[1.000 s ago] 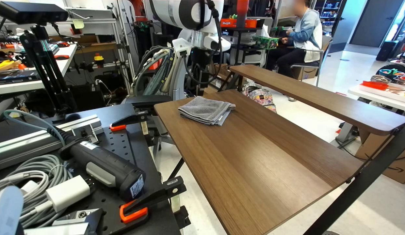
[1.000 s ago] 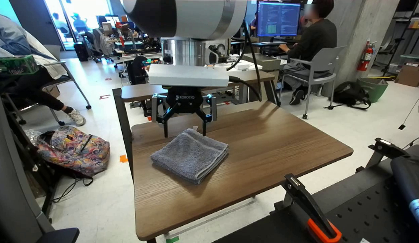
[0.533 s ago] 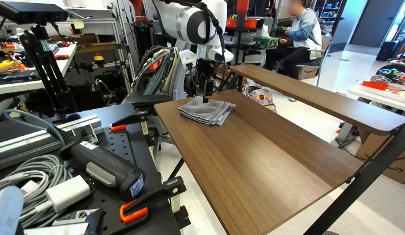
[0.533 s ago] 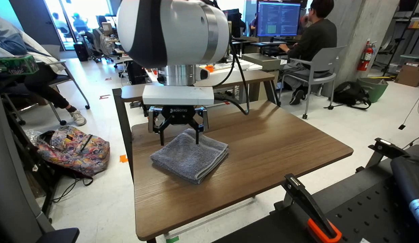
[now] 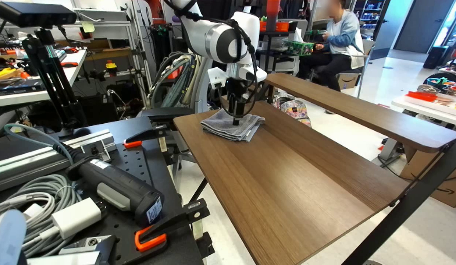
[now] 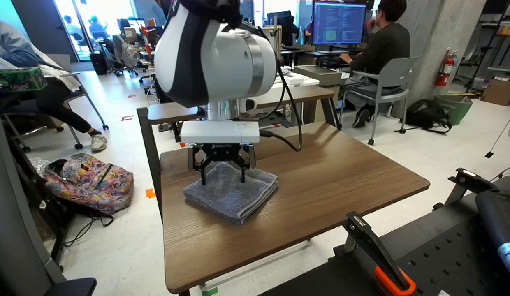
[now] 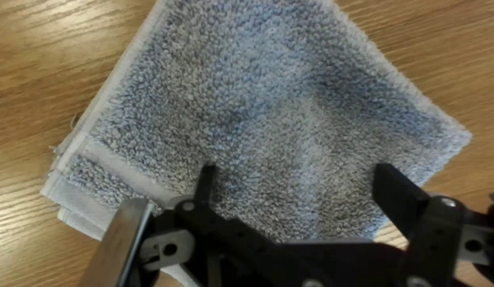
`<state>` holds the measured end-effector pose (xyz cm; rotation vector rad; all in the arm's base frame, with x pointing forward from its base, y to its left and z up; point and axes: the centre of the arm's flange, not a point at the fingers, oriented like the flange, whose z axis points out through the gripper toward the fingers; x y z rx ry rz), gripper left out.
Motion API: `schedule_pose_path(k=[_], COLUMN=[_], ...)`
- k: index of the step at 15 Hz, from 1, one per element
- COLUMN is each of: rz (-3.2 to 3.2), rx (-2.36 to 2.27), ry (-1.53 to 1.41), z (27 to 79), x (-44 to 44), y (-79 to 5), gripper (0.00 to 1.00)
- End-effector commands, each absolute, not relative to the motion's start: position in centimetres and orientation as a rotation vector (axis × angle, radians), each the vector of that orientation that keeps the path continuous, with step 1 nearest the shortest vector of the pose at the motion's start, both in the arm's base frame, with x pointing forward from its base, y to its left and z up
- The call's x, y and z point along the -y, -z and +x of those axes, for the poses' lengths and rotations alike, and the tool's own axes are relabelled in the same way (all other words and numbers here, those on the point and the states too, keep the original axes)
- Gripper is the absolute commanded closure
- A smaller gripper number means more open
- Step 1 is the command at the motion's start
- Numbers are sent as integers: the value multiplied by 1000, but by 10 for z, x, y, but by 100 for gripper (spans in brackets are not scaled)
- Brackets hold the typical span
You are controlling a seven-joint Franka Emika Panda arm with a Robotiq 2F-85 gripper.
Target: Slide the cloth to the right on the desk
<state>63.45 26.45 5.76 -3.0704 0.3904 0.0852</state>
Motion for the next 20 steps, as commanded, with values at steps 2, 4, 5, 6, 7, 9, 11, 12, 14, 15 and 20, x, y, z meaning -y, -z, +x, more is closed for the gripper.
schedule_pose_path(k=[2,4,5,6,7,9,11,12,14,15,20], rz=[-3103,-3112,-3117,-3123,-3128,-3134,-3132,-3123,-3090,-3074,-2932], rx=[-425,-441,-457,-476,-499,-546,-612,-648,-724,-764,-993], ry=[-116,-125,-133,-137,-142,-154,-152,-175,-201,-217,-266], z=[648,650,652,654,656,660,666,670,675,678,684], x=[-260,-252,-245,-237,-228,-207,-178,-164,-131,-114,-22], y=[-38,-36,-36,-35,-35,-36,-35,-33,-33,-33,-37], gripper=[0,0,0,0,0,0,0,0,0,0,0])
